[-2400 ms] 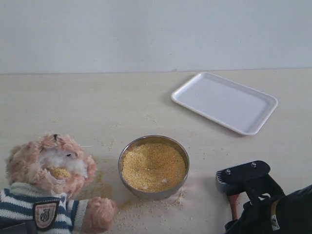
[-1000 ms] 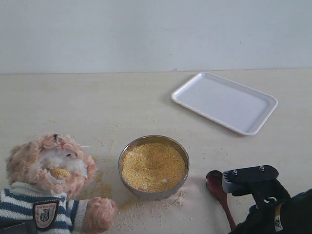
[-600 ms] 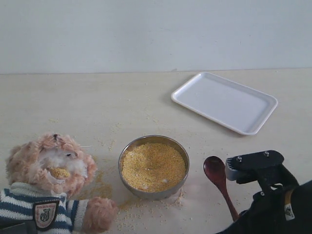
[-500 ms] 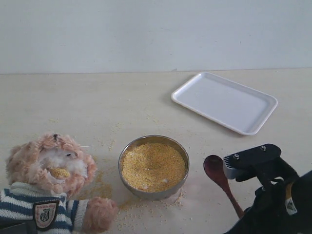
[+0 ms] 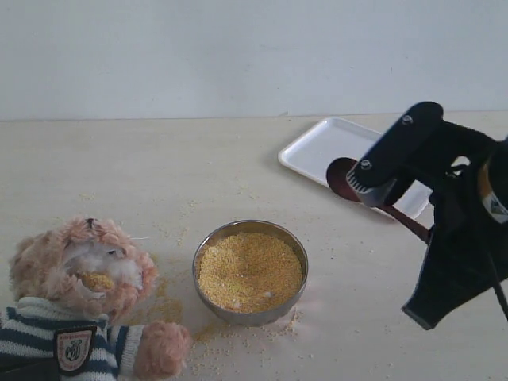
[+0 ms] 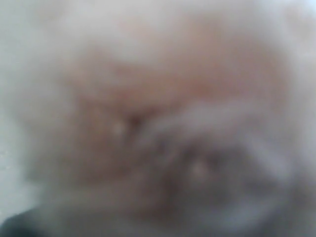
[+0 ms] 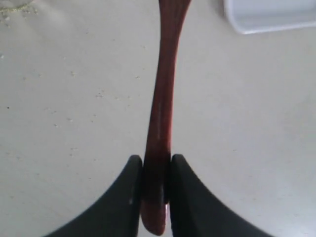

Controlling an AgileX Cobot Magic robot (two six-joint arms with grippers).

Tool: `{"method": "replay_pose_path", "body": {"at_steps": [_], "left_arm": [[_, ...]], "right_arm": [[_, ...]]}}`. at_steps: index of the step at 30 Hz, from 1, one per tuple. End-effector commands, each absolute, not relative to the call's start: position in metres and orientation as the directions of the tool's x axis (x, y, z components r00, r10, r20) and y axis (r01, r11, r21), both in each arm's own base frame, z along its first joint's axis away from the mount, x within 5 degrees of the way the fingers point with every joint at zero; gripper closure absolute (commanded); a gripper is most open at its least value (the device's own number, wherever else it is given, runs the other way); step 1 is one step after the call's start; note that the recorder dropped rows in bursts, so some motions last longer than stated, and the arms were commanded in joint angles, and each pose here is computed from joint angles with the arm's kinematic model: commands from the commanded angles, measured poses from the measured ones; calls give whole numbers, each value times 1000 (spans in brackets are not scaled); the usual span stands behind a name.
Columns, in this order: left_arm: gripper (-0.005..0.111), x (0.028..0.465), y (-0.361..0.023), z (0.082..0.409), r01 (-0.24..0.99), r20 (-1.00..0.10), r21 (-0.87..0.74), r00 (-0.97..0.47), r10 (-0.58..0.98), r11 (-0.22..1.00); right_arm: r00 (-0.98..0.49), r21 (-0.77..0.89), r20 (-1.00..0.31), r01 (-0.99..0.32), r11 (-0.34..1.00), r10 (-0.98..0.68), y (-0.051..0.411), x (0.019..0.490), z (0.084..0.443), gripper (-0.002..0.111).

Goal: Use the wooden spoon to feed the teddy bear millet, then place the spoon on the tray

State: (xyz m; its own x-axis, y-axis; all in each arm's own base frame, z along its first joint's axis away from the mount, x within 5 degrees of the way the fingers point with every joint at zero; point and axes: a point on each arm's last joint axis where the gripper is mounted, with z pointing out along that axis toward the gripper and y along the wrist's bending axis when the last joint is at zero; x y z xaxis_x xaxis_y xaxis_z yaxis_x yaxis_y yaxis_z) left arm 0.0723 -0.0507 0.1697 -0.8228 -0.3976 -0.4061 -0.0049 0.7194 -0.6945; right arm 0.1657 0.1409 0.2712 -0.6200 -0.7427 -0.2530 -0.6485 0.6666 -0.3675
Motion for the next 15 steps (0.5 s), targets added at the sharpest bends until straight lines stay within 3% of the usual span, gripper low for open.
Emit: {"method": "replay_pose_path", "body": {"at_steps": [1,7,15], "left_arm": [[102,72,-51,171,-3,-405,-709,-817,-410,705],[102,72,-51,171,-3,-405,-709,-817,-410,705],[102,72,-51,171,-3,-405,-709,-817,-410,705]], "right_arm": [[-507,-513,-143,-696,502,-850,166,165,286,95],[-321,-661,4,-712,239,-947,218,169,267,95],[-255,-666,149,-740,94,-955,253,173,228,95]]}}
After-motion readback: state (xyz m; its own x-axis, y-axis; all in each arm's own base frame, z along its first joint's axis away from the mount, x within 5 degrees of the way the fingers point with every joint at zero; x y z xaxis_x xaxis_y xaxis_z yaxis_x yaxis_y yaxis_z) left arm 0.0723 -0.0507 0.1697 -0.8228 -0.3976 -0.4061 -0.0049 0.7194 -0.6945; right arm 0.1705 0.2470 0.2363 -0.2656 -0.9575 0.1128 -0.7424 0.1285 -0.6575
